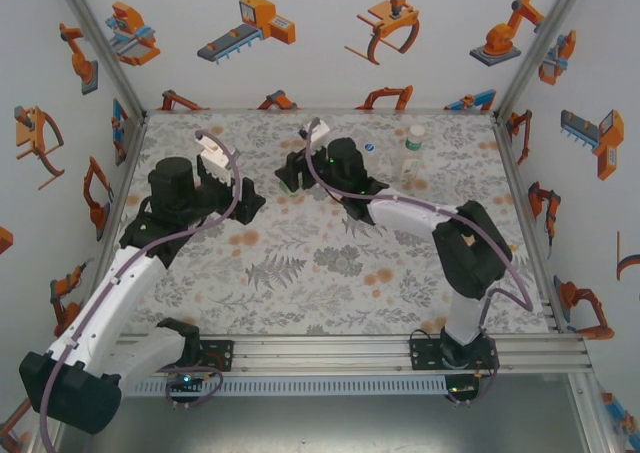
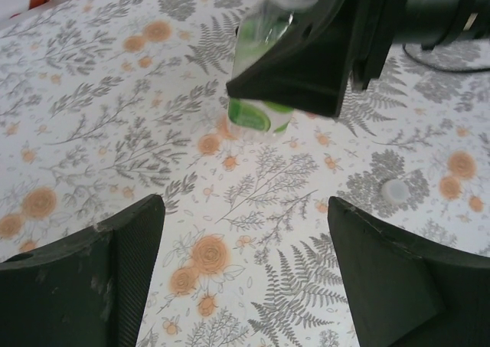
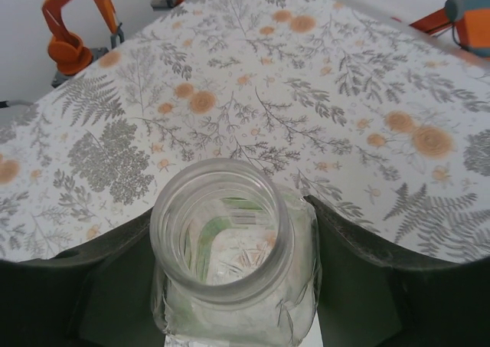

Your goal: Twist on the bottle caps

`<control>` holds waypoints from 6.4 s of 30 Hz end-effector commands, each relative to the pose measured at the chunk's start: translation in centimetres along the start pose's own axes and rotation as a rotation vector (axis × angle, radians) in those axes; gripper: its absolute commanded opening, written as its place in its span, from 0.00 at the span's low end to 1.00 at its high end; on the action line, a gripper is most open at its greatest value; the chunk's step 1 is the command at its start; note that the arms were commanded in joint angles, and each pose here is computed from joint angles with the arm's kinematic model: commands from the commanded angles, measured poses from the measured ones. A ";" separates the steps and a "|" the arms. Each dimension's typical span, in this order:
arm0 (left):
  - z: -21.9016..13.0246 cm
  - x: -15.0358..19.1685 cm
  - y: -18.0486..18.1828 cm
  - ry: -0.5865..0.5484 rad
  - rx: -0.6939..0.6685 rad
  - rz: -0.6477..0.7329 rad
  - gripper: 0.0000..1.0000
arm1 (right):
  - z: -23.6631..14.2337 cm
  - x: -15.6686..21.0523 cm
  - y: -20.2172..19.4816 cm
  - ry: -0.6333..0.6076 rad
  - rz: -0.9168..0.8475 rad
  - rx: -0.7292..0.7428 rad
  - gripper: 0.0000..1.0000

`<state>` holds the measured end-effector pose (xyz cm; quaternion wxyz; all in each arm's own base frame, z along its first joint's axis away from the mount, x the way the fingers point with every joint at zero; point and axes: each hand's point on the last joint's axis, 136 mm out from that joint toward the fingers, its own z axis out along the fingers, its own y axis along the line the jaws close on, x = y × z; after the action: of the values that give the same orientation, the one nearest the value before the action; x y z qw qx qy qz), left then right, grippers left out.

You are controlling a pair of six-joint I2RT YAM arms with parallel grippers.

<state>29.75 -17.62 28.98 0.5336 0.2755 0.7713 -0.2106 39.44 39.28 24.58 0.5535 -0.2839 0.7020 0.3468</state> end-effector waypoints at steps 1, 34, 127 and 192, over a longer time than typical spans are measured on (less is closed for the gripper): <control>-1.4 -2.1 -2.2 -0.102 0.108 0.077 0.80 | -2.8 -2.5 1.1 -0.051 0.000 -0.070 0.28; -4.3 -11.6 -18.5 -0.490 0.854 0.218 0.84 | -23.2 -16.1 15.2 -0.321 -0.134 -0.722 0.19; 2.0 -3.8 -4.4 -0.082 0.315 0.046 0.04 | -15.9 18.3 1.3 0.906 0.415 0.534 0.51; 2.7 -3.2 -5.7 -0.068 0.440 0.043 0.07 | -14.9 15.2 -0.2 0.741 0.341 0.409 0.19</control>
<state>29.17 -23.91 30.62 0.4845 0.3733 0.7028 -0.3634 27.29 27.27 10.34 0.2244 -0.1329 0.9553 0.1390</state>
